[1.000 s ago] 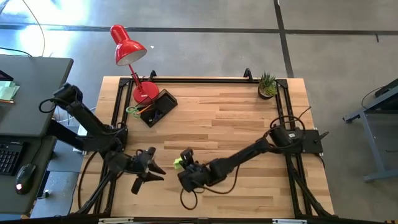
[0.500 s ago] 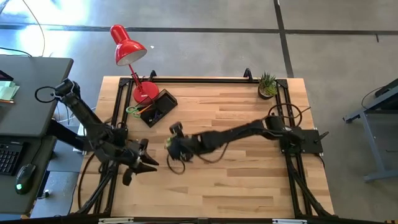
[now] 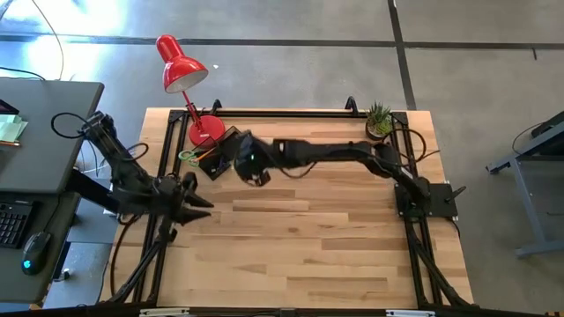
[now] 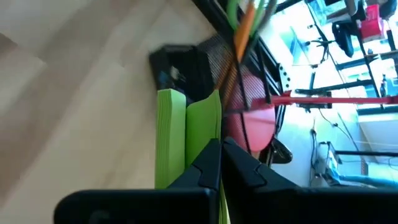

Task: Pick and place office supplies into organizer
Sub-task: Put the green sticky notes into the desk organizer

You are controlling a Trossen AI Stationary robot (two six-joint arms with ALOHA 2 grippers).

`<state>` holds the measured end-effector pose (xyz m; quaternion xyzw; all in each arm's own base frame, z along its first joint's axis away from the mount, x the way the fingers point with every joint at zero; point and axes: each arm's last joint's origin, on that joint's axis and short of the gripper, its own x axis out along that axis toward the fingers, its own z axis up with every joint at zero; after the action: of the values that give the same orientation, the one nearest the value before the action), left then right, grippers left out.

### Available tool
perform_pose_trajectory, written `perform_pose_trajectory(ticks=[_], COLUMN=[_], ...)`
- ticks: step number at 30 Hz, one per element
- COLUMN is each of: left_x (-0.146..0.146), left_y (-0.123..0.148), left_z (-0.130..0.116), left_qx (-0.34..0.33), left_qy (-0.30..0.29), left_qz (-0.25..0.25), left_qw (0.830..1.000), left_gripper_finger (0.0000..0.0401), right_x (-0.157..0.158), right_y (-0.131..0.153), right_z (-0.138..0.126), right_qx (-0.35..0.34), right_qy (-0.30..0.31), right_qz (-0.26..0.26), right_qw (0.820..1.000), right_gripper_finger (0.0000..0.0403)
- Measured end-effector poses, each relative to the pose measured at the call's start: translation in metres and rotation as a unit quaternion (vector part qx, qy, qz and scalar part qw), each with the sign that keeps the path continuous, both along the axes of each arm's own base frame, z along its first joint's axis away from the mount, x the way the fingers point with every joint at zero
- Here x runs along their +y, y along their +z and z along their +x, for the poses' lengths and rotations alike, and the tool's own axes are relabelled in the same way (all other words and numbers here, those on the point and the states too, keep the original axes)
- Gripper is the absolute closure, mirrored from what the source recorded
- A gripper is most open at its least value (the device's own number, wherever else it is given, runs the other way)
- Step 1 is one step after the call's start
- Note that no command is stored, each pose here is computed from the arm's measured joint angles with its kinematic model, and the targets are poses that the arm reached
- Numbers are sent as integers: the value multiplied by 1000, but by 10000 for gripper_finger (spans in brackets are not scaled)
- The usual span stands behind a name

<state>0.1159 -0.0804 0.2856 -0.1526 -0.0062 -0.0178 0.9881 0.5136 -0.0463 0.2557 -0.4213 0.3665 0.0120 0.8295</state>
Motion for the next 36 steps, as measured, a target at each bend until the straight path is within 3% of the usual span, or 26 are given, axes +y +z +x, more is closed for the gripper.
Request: perform_pose_trajectory(ticks=[8,16,30,36], left_x=[25,41,41,36], left_y=[14,21,26,21], left_z=[-22,-36,-36,-17], left_qx=[-38,-47,-63,-54], left_qy=[97,166,162,147], left_qz=[46,91,131,131], left_qw=[993,981,976,979], left_gripper_finger=[304,304,304,304], right_x=[-59,-90,-110,-117], right_y=[5,7,8,8], right_z=[-5,-12,-18,-21], right_qx=[-21,-42,-47,-52], right_qy=[52,106,144,150], right_qz=[20,55,52,61], right_qw=[998,992,987,985], right_gripper_finger=[403,403,403,403])
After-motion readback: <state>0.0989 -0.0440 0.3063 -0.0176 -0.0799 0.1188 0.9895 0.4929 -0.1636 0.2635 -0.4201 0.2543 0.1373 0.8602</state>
